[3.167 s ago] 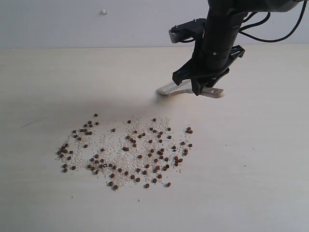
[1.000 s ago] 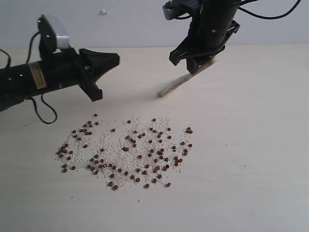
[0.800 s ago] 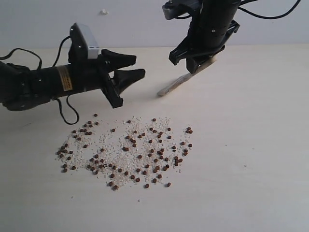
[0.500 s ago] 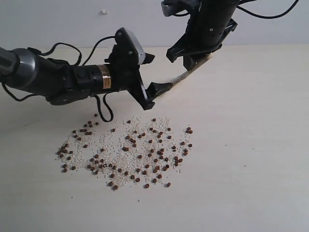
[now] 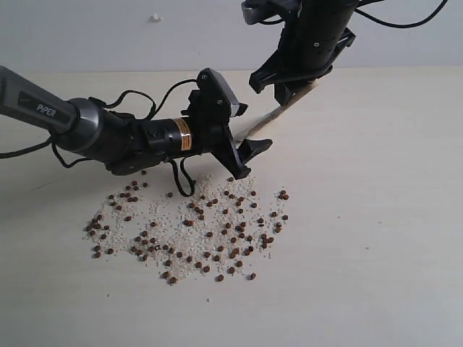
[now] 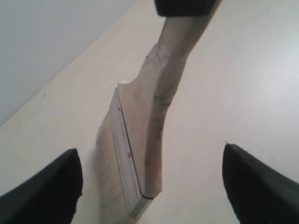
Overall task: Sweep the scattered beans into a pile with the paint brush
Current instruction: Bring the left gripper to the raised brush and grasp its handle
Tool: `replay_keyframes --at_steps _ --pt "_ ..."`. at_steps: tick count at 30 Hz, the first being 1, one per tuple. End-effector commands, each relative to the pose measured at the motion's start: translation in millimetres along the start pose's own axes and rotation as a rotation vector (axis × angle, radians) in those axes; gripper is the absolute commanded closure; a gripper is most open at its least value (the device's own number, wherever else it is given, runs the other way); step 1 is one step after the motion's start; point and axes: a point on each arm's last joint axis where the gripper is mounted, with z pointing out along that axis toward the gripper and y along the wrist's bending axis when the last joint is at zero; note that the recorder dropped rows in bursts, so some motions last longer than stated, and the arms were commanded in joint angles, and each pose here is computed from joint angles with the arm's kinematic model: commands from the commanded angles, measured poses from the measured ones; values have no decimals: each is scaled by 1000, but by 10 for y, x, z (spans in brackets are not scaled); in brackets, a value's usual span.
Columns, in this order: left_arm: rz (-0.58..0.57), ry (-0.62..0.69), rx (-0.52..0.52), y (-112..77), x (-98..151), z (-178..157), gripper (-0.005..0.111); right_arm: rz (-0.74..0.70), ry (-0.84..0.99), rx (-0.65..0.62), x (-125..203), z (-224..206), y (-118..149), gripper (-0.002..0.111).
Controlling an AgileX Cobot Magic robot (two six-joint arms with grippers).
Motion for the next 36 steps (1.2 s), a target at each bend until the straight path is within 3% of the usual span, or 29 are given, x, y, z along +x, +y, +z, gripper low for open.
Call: replay_keyframes --at_steps 1,12,16,19,21,23,27,32,36 --pt "22 -32 -16 8 -27 31 40 -8 -36 6 -37 -92 1 108" --pt "-18 -65 -22 -79 132 111 40 -8 -45 8 -46 -92 -1 108" --pt "-25 -84 -51 -12 65 179 41 -8 -51 9 -51 -93 -2 108" --pt "-13 3 -66 28 74 260 41 2 -59 -3 -59 -93 8 108" --pt "-9 -8 -67 41 47 285 42 14 -64 -21 -63 -94 24 108" --pt "-49 -7 -64 36 61 292 56 24 -67 -37 -66 -94 38 108" --pt "-37 -7 -33 8 61 294 103 29 -74 -35 -72 -95 37 108" --pt "-37 -6 -32 7 61 294 107 28 -86 -28 -83 -95 30 108" --pt "-39 -4 -33 10 55 292 107 31 -130 -25 -108 -207 29 87"
